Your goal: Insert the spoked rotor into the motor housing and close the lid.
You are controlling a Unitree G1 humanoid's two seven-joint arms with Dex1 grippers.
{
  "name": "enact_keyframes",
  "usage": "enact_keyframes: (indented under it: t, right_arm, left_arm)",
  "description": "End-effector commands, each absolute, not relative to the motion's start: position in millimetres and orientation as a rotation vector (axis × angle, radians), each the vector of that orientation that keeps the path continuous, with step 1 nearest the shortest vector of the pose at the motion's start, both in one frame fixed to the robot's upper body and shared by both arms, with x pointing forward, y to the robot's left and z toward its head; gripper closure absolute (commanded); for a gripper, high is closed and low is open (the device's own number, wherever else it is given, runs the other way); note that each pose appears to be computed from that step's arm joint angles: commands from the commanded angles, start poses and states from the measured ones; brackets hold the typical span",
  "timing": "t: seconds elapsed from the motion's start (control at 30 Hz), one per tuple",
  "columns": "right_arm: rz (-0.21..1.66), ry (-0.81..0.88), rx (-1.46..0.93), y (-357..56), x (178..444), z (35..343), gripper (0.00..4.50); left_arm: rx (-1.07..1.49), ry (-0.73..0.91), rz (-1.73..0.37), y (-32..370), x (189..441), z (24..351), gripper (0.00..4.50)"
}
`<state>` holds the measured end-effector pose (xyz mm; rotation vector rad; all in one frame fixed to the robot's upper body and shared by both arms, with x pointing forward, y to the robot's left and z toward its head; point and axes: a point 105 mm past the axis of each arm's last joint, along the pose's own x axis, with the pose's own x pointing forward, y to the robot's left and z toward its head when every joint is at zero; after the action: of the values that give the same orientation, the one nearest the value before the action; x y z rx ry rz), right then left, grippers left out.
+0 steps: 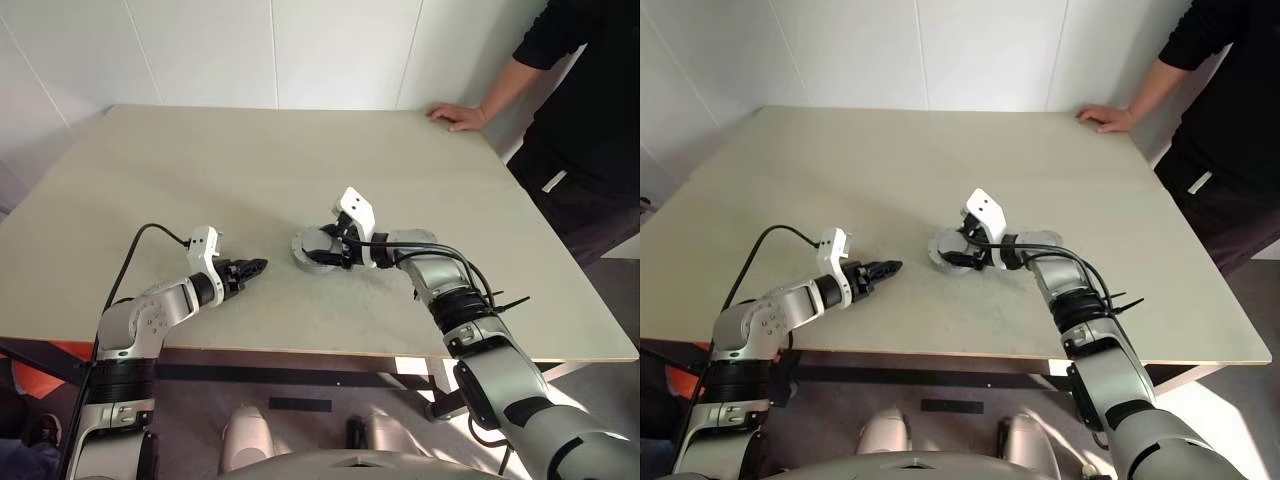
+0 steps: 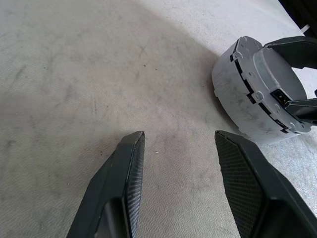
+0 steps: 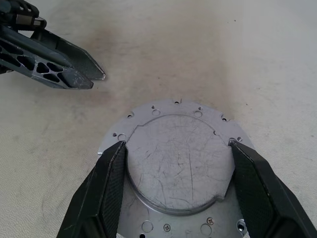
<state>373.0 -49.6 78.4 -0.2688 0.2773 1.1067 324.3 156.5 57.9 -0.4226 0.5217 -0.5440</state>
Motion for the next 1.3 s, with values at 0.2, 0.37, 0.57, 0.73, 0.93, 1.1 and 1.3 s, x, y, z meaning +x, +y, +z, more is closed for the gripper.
enact_keyframes:
  t: [0.2,0.37,0.57,0.73,0.93,1.1,1.3]
  right_arm:
    - [1.061,0.413,-0.315,-62,372,52,1.35]
    - [1.063,0.437,-0.323,-67,369,46,1.35]
    - [1.057,0.458,-0.329,-75,369,43,1.35]
    - [1.05,0.461,-0.317,-79,370,46,1.35]
    - [1.071,0.441,-0.211,-73,370,60,1.35]
    - [1.07,0.437,-0.221,-72,370,63,1.35]
    - [1.049,0.449,-0.277,-75,370,56,1.35]
  left_arm:
    - [-0.409,0.488,-0.574,150,326,68,2.13]
    - [-0.413,0.486,-0.578,149,326,69,2.13]
    - [-0.417,0.487,-0.579,148,326,69,2.13]
    - [-0.421,0.49,-0.579,147,324,67,2.13]
    - [-0.425,0.491,-0.58,146,323,67,2.13]
    - [-0.423,0.493,-0.582,146,323,67,2.13]
    - [-0.42,0.494,-0.583,146,323,68,2.13]
